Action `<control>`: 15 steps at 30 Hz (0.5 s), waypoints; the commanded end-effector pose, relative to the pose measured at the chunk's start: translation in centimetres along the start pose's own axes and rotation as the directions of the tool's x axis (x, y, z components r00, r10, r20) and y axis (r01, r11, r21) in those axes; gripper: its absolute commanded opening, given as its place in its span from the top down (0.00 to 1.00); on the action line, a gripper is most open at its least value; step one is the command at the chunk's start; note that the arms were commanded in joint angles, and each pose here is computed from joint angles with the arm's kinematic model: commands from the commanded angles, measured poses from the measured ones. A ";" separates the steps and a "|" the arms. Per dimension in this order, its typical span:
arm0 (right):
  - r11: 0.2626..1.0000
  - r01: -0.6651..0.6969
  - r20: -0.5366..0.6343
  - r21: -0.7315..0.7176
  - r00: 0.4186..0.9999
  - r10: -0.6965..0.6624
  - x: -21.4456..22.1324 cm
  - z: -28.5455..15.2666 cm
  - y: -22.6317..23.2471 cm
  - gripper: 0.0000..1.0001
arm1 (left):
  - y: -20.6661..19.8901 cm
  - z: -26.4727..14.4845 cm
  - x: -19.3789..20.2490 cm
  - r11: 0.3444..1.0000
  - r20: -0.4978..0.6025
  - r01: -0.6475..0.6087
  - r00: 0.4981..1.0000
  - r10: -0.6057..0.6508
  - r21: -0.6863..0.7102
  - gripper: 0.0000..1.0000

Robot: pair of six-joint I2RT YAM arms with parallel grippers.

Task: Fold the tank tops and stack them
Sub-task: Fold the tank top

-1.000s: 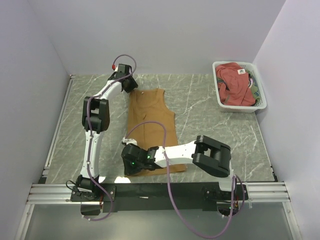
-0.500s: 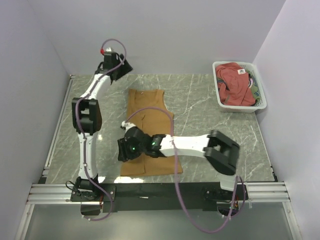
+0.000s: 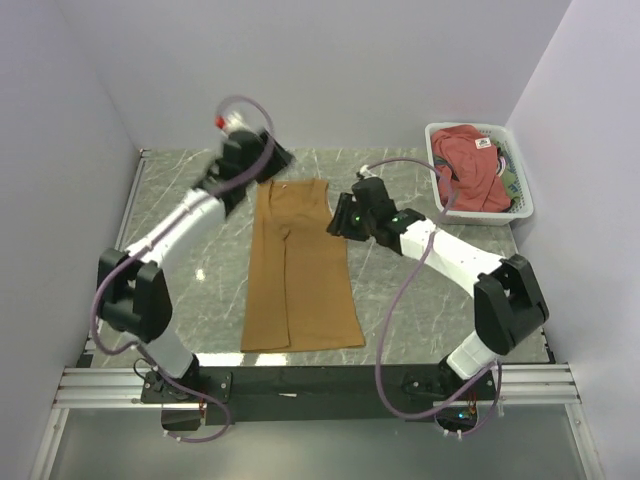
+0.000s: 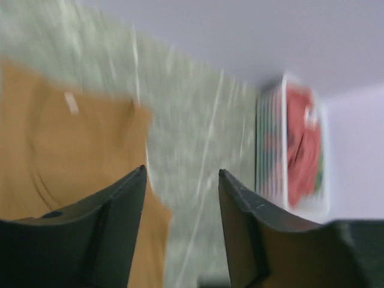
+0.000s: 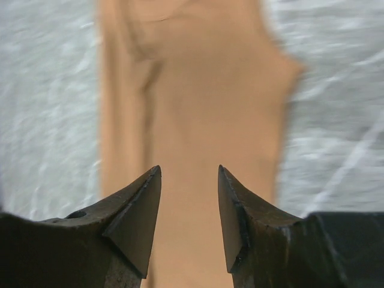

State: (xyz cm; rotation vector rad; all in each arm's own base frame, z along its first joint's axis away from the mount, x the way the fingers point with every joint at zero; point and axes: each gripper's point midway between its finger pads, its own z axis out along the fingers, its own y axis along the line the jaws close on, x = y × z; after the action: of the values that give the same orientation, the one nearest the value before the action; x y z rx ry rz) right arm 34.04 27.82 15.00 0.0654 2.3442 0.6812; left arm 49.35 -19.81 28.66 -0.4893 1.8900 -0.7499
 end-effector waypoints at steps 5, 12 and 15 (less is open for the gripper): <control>0.995 0.007 -0.109 0.100 0.994 0.004 -1.2 3.2 -5.3 0.51 | -0.8 -8.2 17.2 0.995 -0.213 -0.095 0.973 0.090 -0.012 0.50; 0.988 -0.012 -0.156 0.156 0.987 0.036 -1.1 6.7 -8.9 0.50 | 0.1 -15.1 29.0 0.982 -0.408 -0.168 0.893 0.188 0.085 0.55; 0.986 -0.016 -0.171 0.163 0.984 0.044 -1.0 8.0 -9.8 0.50 | -0.3 -16.5 32.1 0.973 -0.448 -0.197 0.864 0.229 0.117 0.56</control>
State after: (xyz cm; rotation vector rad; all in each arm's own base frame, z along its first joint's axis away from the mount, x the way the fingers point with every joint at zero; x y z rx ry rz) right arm 39.30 22.51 5.02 0.1467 2.6029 0.5023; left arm 21.86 -33.83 12.03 -0.0387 2.3534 -0.7802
